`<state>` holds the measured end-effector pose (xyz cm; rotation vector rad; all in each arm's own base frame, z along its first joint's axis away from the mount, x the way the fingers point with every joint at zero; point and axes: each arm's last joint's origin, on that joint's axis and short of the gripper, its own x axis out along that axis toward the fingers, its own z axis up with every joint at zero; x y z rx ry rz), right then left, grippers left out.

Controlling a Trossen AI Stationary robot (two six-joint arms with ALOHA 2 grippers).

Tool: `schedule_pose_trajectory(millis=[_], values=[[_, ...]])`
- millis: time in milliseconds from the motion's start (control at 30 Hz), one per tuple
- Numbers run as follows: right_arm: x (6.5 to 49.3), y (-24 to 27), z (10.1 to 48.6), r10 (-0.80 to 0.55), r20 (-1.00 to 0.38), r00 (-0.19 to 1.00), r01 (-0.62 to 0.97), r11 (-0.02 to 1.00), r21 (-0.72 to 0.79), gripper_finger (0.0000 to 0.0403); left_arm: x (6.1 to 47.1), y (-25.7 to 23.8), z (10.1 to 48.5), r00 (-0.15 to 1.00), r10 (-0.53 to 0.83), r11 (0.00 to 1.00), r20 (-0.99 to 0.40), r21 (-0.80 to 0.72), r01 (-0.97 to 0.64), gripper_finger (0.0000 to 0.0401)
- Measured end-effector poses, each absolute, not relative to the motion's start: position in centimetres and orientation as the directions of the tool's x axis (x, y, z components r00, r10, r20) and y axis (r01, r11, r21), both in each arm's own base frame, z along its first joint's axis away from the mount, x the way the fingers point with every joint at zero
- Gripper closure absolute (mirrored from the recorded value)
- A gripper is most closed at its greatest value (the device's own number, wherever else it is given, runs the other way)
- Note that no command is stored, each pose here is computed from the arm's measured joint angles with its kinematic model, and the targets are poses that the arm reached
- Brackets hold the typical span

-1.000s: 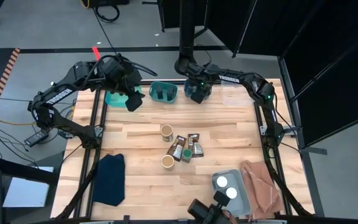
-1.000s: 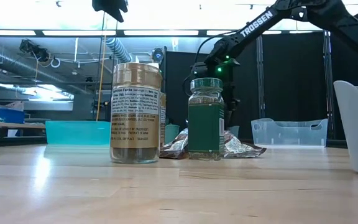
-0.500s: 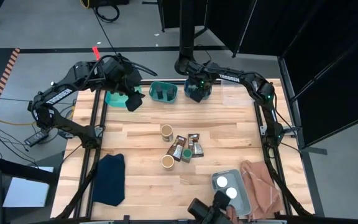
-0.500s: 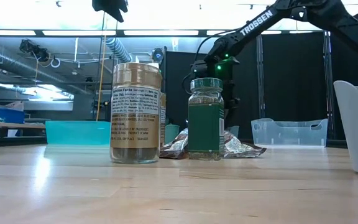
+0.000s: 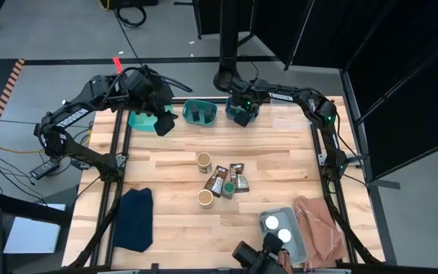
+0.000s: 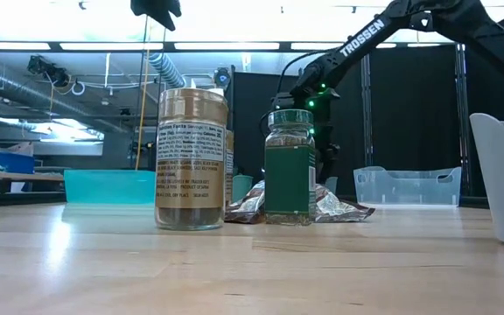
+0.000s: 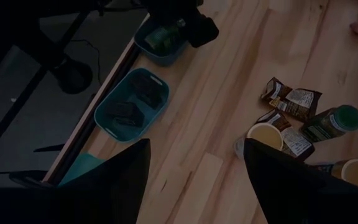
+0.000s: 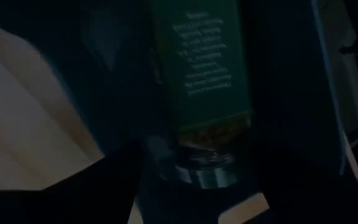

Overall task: Sort spices by type
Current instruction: Put the right green seasoning bottle into the blue bin

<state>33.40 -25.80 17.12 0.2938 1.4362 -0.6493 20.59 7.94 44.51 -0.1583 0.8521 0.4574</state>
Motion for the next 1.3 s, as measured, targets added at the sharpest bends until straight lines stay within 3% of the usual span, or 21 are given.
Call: schedule_pose_trajectory(millis=[567,700,1067,1300], values=[[33.2,-26.1,16.9,-0.246,-0.969,-0.001,0.567,0.798,-0.203,0.0153,20.8,8.1,44.6,0.575,0.342,0.887,-0.743,0.054,-0.458,0.0137],[33.0,-25.9,16.0,-0.182,-0.983,0.036,0.568,0.813,-0.130,0.0177,20.8,8.1,44.6,0.575,0.343,0.887,-0.743,0.054,-0.459,0.0137],[32.9,-25.4,15.7,-0.205,-0.978,-0.038,0.543,0.818,-0.192,0.0219,20.8,8.1,44.6,0.573,0.345,0.886,-0.744,0.056,-0.460,0.0137],[33.9,-25.6,17.7,-0.212,-0.977,-0.029,0.536,0.821,-0.194,0.0259,20.8,8.1,44.6,0.573,0.344,0.886,-0.744,0.056,-0.460,0.0137]])
